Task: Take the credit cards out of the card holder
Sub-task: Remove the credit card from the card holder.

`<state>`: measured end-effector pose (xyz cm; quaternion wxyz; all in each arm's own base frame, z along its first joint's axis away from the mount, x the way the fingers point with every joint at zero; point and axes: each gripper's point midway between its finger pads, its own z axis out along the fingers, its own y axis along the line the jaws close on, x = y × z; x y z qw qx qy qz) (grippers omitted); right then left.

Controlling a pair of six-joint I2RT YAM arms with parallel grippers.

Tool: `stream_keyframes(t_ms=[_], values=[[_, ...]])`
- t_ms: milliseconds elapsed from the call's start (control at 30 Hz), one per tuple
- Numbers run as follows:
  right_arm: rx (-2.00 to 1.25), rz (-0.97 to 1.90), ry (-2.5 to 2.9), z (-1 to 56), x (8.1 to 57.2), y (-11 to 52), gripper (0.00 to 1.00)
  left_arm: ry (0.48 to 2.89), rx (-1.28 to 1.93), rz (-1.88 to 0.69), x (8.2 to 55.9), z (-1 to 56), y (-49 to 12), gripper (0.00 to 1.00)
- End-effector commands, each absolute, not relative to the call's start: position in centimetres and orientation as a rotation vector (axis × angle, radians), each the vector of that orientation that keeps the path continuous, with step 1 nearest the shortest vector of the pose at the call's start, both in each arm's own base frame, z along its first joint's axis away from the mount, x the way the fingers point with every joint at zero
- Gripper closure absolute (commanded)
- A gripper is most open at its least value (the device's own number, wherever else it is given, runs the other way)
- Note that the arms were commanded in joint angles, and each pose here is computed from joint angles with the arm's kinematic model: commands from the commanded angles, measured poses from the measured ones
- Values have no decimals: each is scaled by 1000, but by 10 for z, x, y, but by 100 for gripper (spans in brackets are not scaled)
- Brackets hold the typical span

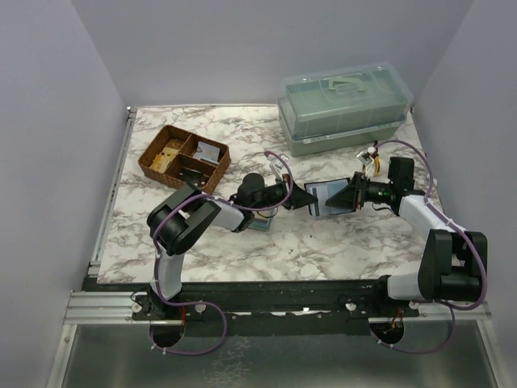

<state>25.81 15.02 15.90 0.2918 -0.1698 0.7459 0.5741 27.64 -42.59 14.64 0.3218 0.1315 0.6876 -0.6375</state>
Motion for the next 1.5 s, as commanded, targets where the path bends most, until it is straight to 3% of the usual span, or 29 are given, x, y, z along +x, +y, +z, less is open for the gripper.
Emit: stream_keyframes(t_ms=[0, 367, 667, 1100, 1367, 1467], values=[[-425, 1412, 2029, 150, 269, 143, 59, 1620, 422, -1717, 268, 193, -424, 100], [-468, 1316, 1984, 158, 274, 131, 57, 1568, 439, -1800, 254, 205, -412, 100], [-525, 1513, 1894, 169, 256, 141, 54, 1522, 485, -1880, 243, 222, -418, 100], [-515, 1646, 1855, 179, 245, 145, 57, 1508, 491, -1910, 240, 223, -435, 100], [-523, 1620, 1853, 180, 246, 145, 66, 1543, 465, -1899, 238, 213, -444, 100], [-524, 1619, 1851, 180, 246, 145, 79, 1570, 462, -1877, 239, 208, -445, 100]])
